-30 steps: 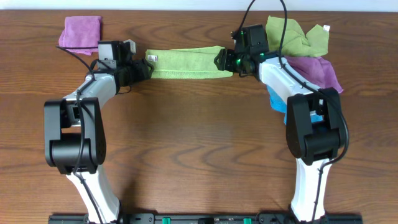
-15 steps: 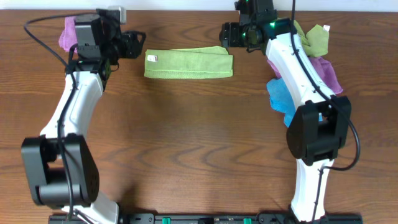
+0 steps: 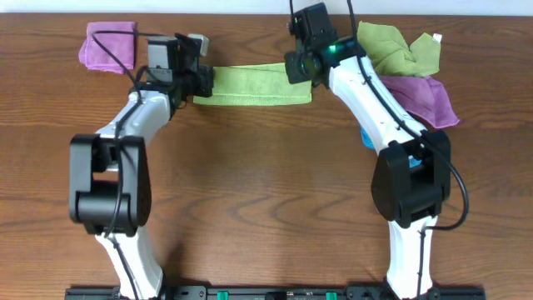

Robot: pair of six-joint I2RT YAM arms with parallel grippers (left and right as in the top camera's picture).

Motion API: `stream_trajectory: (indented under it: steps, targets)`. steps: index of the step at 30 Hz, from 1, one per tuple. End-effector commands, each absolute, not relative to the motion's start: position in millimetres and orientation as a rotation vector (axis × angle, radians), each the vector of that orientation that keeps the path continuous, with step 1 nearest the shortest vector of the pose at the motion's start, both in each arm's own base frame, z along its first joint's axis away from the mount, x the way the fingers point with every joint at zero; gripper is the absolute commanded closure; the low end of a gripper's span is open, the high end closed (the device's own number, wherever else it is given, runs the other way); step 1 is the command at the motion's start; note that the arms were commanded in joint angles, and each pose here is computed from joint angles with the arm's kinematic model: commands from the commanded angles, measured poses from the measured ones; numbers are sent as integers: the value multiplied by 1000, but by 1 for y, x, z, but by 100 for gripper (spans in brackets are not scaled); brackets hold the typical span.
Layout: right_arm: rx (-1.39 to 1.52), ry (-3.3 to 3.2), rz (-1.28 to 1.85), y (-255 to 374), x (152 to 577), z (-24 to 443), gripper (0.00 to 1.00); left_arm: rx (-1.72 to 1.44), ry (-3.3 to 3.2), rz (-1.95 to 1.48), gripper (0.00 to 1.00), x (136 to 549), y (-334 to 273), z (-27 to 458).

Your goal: Fold the cloth

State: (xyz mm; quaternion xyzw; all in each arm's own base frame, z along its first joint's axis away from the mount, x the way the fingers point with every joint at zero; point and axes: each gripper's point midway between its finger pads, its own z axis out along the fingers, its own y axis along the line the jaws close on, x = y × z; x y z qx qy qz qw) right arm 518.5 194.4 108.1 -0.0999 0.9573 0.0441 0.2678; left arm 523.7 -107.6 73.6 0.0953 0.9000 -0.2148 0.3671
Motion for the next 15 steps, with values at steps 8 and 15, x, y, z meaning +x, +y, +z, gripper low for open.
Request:
stream_trajectory:
  steps: [8,15]
  targets:
    - [-292,2660,73,184,504,69,99,237,2390,-333,94,528,-102,30]
    - [-290,2642,78,186,506,60,98,226,2435,-230,94,526,-101,8]
